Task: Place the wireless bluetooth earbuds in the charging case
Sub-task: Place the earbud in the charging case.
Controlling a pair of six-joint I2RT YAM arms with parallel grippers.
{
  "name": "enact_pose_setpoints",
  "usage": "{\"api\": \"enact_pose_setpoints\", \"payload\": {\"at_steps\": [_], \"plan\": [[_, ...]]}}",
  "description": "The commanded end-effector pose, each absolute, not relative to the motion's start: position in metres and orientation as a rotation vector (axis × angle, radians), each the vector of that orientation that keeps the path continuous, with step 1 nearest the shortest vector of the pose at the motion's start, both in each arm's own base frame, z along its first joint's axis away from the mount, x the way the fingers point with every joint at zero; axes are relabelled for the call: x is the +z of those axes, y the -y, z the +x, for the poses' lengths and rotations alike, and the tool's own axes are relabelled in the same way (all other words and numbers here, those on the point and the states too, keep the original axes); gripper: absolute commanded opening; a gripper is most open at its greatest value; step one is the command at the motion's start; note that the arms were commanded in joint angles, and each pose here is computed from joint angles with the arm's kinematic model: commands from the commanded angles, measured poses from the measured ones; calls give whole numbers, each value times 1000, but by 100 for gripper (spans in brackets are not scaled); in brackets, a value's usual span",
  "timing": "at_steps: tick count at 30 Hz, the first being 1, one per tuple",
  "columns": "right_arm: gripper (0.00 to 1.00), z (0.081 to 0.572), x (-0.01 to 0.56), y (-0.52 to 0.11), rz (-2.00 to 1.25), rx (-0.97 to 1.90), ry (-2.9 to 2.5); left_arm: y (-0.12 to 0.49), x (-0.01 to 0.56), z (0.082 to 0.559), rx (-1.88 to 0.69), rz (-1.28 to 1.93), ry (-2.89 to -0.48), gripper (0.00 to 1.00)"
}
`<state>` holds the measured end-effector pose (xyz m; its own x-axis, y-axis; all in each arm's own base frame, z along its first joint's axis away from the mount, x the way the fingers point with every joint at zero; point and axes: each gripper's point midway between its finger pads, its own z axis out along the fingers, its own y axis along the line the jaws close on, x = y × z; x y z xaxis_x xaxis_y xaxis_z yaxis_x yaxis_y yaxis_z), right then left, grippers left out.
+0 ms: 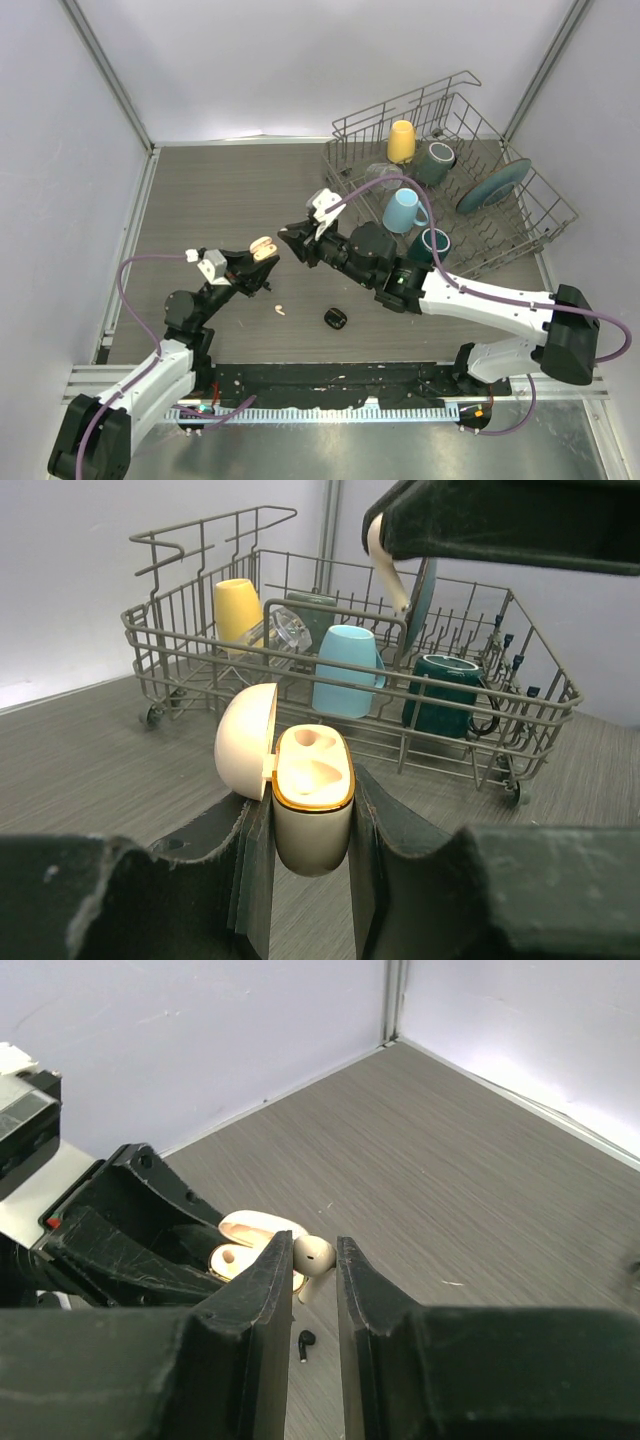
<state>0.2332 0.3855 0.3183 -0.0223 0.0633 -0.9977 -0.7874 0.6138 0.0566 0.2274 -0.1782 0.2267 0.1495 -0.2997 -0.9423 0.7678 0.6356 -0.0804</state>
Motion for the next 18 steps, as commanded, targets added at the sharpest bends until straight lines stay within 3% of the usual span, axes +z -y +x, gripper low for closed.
{"api": "enact_pose_setpoints", "payload": {"at_steps": [1, 18], "plan": [[1, 225, 346, -401, -667, 825, -1347, 178, 253, 225, -803, 495, -1089, 0], [1, 232, 332, -414, -681, 767, -1342, 178, 258, 220, -823, 487, -1079, 0]]}}
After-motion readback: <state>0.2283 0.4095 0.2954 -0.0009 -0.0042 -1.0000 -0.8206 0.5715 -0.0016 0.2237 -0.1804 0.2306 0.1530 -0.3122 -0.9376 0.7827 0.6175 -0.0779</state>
